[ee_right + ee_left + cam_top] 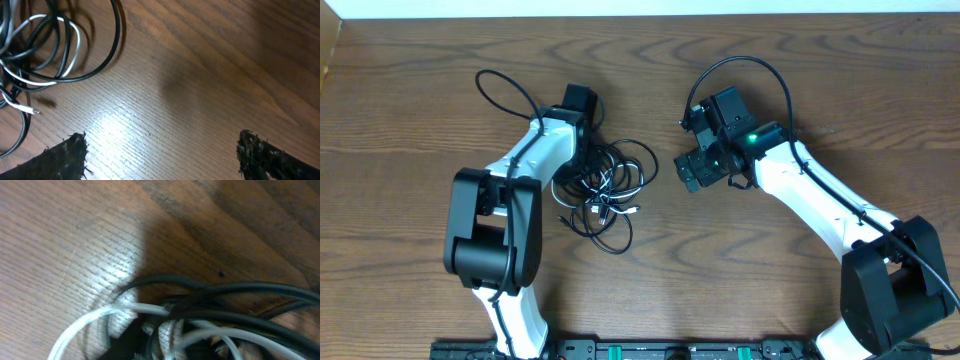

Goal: Untangle cables

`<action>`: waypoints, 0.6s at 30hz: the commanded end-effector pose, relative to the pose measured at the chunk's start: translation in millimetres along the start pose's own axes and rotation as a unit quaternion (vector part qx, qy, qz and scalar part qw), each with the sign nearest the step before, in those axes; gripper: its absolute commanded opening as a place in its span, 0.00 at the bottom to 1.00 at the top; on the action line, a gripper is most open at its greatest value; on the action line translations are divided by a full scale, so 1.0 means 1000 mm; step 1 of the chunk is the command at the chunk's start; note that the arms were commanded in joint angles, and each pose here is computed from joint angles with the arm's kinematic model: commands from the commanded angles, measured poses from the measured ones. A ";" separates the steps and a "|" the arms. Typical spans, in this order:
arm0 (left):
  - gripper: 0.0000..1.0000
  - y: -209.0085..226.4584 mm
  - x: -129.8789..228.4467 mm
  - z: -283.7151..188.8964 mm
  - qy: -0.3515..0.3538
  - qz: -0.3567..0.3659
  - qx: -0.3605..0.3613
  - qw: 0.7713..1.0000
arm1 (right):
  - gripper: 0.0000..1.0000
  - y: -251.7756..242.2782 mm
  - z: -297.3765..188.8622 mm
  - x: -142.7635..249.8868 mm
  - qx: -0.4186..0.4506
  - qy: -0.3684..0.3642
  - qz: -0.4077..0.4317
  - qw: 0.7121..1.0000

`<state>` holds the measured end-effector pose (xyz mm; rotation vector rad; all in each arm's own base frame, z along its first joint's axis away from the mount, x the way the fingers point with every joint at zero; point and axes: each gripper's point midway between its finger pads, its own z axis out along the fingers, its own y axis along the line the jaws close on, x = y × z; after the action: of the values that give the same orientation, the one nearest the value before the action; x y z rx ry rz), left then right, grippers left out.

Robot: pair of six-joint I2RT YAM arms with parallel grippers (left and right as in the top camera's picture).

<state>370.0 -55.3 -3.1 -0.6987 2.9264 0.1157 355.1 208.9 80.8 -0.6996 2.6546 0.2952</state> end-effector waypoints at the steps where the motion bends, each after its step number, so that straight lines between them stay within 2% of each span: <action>1: 0.08 0.003 0.018 0.021 0.038 0.007 -0.016 0.999 | 0.93 0.000 0.002 0.002 0.001 0.003 0.004 1.000; 7: 0.07 -0.036 0.005 -0.040 0.018 0.036 0.110 0.993 | 0.93 0.000 0.002 0.002 0.001 0.003 0.004 1.000; 8: 0.08 -0.042 0.001 -0.058 0.004 0.036 0.134 0.990 | 0.93 0.000 0.002 0.002 0.001 0.003 0.004 1.000; 9: 0.08 -0.049 -0.008 -0.095 -0.032 0.037 0.177 0.983 | 0.93 0.000 0.002 0.002 0.001 0.003 0.005 1.000; 13: 0.08 -0.047 -0.018 -0.164 -0.108 0.037 0.234 0.965 | 0.95 -0.002 0.002 0.001 -0.002 -0.001 0.066 0.998; 15: 0.08 -0.042 -0.018 -0.195 -0.139 0.037 0.255 0.956 | 0.96 0.004 0.001 -0.002 -0.032 -0.004 0.080 0.996; 18: 0.08 -0.035 -0.015 -0.225 -0.169 0.037 0.275 0.946 | 0.96 0.027 -0.006 -0.010 -0.130 -0.014 0.086 0.988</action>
<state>381.6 -100.7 193.0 -0.4666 2.5253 -0.4586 357.0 216.1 84.8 -0.5726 2.6744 0.4156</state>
